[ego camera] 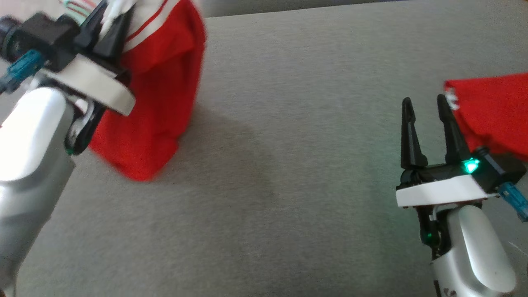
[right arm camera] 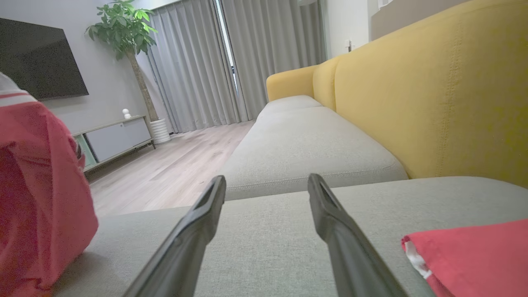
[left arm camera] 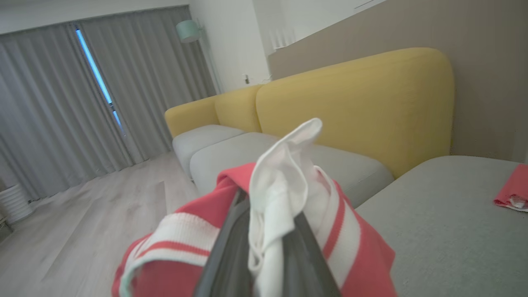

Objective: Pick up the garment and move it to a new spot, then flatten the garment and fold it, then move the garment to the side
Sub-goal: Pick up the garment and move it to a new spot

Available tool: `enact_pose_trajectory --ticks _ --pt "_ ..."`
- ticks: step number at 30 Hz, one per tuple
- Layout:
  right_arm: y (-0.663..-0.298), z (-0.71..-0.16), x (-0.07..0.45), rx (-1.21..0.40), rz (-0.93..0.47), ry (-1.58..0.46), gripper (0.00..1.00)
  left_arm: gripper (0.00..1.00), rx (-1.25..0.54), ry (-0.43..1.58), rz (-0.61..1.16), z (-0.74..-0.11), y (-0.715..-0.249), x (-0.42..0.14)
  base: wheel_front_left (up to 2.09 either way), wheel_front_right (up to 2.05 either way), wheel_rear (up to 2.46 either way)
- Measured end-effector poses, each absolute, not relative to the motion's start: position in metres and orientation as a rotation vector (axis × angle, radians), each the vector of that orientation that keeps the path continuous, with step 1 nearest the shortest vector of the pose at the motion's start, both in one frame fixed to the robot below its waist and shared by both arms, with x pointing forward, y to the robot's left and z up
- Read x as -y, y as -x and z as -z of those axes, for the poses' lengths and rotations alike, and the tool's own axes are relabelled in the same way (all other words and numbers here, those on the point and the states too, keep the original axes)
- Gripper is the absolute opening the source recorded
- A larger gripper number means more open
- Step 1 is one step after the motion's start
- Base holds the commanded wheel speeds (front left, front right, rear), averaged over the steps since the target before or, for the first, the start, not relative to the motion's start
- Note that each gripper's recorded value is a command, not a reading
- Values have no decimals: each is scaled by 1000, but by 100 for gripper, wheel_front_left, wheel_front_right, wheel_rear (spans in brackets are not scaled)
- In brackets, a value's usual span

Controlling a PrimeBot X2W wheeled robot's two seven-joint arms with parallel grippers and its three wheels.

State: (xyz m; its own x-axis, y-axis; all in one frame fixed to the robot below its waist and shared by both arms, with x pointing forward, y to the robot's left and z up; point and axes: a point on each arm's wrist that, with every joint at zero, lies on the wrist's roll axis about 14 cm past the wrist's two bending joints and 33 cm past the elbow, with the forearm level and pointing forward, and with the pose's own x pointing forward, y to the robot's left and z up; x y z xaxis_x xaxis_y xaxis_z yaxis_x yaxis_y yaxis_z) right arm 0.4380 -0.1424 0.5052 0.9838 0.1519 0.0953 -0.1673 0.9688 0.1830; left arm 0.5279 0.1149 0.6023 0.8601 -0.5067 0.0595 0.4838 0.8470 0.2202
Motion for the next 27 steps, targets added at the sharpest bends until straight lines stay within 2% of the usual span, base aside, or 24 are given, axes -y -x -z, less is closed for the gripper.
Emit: enact_pose_trajectory --ticks 6,11,15,20,27 --pt "-423 -509 168 89 -94 -203 100 0 219 -192 693 -638 -530 -30 0 0 0" --pt "-411 -514 199 104 -6 -201 100 0 421 -64 818 -699 -519 49 0 0 0" --pt "-409 -511 215 102 41 -192 100 0 518 -15 858 -724 -516 72 0 0 0" --pt "-414 -507 219 94 53 -190 100 0 432 -66 852 -682 -526 61 0 0 0" --pt "-431 -496 198 68 -7 -165 100 0 26 -282 863 -506 -500 -4 0 0 0"
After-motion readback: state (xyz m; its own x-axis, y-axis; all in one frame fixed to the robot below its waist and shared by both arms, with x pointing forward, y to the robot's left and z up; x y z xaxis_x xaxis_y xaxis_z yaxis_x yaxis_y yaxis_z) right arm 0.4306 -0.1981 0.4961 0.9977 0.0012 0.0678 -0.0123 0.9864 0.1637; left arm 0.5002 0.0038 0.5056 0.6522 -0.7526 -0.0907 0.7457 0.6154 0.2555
